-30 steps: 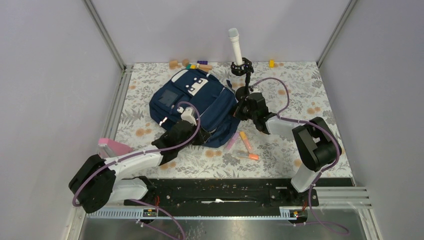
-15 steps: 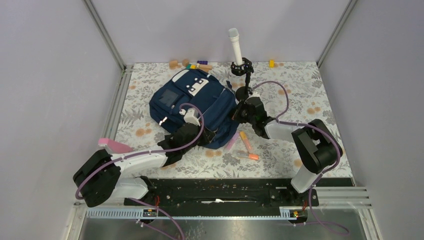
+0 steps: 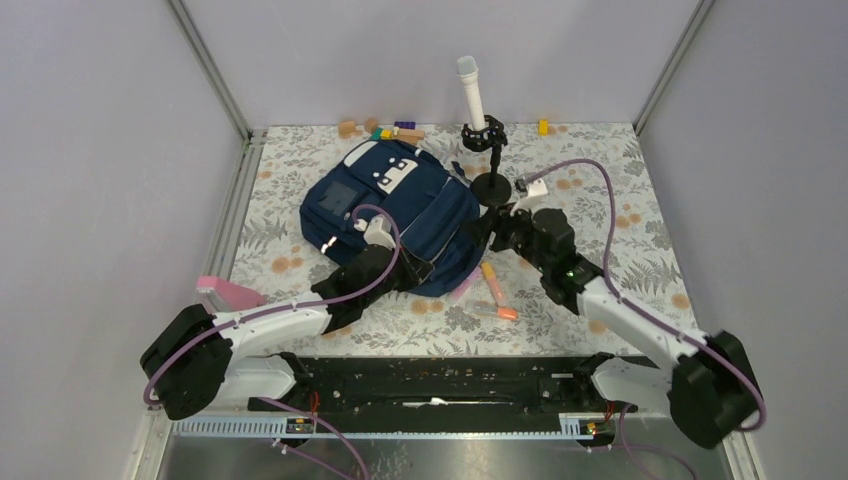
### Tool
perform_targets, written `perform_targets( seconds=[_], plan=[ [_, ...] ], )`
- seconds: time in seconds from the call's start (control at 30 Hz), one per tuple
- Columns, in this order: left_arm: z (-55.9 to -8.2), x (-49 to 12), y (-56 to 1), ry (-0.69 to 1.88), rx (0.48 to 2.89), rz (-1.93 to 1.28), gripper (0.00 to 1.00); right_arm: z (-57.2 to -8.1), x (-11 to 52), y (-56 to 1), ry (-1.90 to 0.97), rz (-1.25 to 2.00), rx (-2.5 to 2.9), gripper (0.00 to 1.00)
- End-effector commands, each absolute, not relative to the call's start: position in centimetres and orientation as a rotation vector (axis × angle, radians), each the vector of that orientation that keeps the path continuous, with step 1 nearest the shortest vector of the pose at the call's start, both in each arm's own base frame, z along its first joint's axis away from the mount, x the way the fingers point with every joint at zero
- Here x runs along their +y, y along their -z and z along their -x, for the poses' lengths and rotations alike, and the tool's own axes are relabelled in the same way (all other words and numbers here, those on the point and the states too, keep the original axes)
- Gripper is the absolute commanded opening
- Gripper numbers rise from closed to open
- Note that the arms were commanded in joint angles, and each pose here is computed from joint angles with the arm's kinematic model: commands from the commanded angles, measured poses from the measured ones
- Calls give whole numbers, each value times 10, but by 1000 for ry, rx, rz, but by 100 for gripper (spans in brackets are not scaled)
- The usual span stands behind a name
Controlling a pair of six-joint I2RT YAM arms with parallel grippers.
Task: Pack the student bag
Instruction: Zip the student bag at the center of the board.
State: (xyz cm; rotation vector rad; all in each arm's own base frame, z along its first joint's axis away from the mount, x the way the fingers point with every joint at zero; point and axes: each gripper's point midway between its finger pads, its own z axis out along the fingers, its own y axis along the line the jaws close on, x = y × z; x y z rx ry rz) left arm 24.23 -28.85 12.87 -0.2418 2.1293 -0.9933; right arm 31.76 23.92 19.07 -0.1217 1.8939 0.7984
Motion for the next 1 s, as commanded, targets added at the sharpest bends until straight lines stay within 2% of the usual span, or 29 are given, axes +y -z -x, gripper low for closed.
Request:
perform_targets(
  seconds=[0.0,0.2,0.4,0.7,0.97],
  plan=[
    [-238,-316,-185,1229,2026,243,0,-283,229,-198,-723,378,1787,65],
    [-235,-321,-190,1283,2039,252,0,-227,247,-194,-717,673,1592,63],
    [-234,-318,-188,1328,2044,309,0,-205,268,-185,-661,838,1473,62],
    [-231,-314,-179,1328,2076,345,0,-209,302,-169,-471,892,1524,59],
    [-230,-314,-176,1323,2091,359,0,-227,319,-165,-243,801,1606,56]
  ],
)
